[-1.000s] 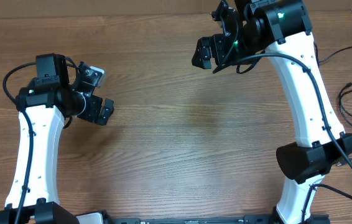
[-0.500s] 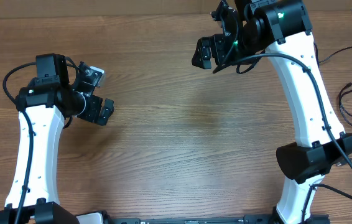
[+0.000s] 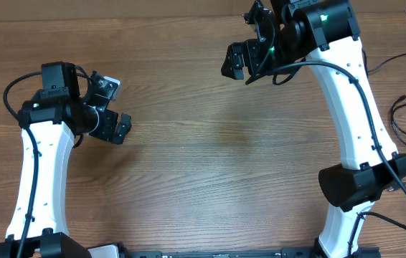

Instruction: Untangle cables

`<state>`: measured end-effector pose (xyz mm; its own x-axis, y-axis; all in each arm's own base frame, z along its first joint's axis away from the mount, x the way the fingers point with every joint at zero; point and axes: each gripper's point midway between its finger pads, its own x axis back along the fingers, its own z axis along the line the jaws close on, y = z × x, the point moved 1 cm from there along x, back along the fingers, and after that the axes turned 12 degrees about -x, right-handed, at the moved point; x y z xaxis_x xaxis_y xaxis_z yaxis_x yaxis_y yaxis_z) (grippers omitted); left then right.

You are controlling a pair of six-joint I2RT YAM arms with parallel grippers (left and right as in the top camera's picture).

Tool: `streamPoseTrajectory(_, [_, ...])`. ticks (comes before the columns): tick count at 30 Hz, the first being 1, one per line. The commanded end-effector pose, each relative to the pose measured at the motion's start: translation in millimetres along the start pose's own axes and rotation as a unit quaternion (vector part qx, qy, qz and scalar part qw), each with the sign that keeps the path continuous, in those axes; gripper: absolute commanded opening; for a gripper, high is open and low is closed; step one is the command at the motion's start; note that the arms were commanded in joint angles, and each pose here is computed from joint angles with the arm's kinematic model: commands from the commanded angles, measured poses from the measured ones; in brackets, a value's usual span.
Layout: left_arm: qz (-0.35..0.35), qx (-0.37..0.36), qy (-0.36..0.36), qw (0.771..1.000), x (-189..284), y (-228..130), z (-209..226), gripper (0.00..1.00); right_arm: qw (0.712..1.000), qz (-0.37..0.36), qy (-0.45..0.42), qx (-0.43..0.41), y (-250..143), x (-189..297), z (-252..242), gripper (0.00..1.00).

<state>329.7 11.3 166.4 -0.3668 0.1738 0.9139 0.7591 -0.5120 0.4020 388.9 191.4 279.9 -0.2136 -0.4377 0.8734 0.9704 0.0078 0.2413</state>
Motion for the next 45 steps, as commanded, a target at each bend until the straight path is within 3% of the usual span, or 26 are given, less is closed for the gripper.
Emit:
streamPoseTrajectory(1, [-0.002, -0.006, 0.002, 1.000, 0.7, 1.7, 3.2, 1.00, 1.000, -0.005, 0.000, 0.005, 1.6, 1.8, 0.4, 1.00])
streamPoseTrajectory(23, [0.001, -0.003, -0.006, 1.000, 0.7, -0.2, -0.1, 1.00, 1.000, -0.005, 0.000, 0.005, 1.6, 1.8, 0.3, 1.00])
streamPoseTrajectory(32, [-0.019, 0.063, -0.010, 0.998, 4.9, 7.4, -2.3, 1.00, 1.000, -0.005, 0.000, 0.005, 1.6, 1.8, 0.4, 1.00])
streamPoseTrajectory(45, [-0.117, 0.075, 0.045, 0.989, 17.9, 32.9, -23.6, 1.00, 1.000, -0.005, 0.000, 0.005, 1.6, 1.8, 0.4, 1.00])
